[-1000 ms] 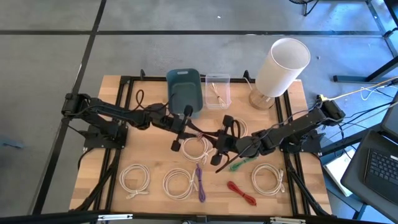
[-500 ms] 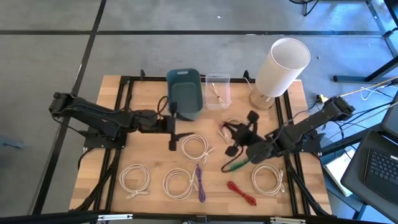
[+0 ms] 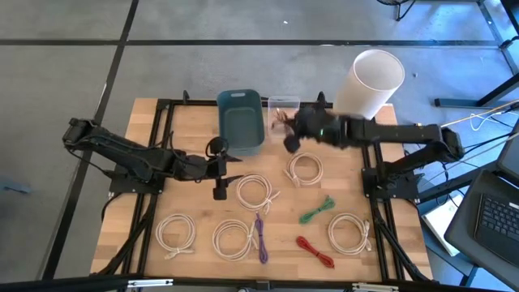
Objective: Pick & Place USB Port
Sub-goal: Put the pink charger cable into the transparent bin
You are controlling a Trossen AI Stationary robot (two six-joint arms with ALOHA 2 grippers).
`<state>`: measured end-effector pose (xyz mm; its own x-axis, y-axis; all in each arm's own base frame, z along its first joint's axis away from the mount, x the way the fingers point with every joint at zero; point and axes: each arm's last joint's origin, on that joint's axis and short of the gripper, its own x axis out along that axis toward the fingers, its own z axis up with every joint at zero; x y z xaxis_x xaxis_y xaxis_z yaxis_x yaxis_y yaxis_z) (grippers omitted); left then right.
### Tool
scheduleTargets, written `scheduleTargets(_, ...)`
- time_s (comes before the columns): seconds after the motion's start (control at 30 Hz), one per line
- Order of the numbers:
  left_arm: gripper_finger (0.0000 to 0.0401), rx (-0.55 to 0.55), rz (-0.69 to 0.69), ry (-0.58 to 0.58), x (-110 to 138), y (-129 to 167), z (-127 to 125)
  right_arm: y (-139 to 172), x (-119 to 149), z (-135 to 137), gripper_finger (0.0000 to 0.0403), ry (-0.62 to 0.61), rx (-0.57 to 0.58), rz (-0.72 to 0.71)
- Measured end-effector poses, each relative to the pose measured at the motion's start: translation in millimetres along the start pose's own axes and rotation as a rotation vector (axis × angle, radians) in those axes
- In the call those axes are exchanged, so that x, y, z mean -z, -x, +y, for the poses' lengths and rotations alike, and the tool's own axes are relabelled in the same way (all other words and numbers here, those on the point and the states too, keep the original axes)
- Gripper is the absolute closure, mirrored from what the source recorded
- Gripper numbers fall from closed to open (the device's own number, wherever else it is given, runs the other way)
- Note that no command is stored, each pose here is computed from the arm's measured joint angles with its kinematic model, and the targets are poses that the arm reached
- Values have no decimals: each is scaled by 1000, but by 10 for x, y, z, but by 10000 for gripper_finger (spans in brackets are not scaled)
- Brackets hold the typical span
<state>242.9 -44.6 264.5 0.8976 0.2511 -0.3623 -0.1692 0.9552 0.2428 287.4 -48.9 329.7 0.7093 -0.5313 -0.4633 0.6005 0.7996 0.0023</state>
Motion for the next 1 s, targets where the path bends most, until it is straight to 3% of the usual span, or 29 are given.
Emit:
scheduleTargets(0.2,178,0,1,-1,1,0,0,-90,-235,-360,402,-111,18,-43)
scheduleTargets(0.43,178,-1,-1,1,-1,-1,2,-38,-454,-398,402,-124,-7,-165)
scheduleTargets(0.73,178,-4,-12,6,-13,-2,3,53,-789,-14,402,30,-89,-275)
scheduleTargets(0.87,178,-6,-12,7,-12,-2,3,-31,-994,120,402,76,-7,-254)
scheduleTargets(1.0,178,-5,-12,8,-13,-2,3,-204,-1168,157,402,108,106,-135)
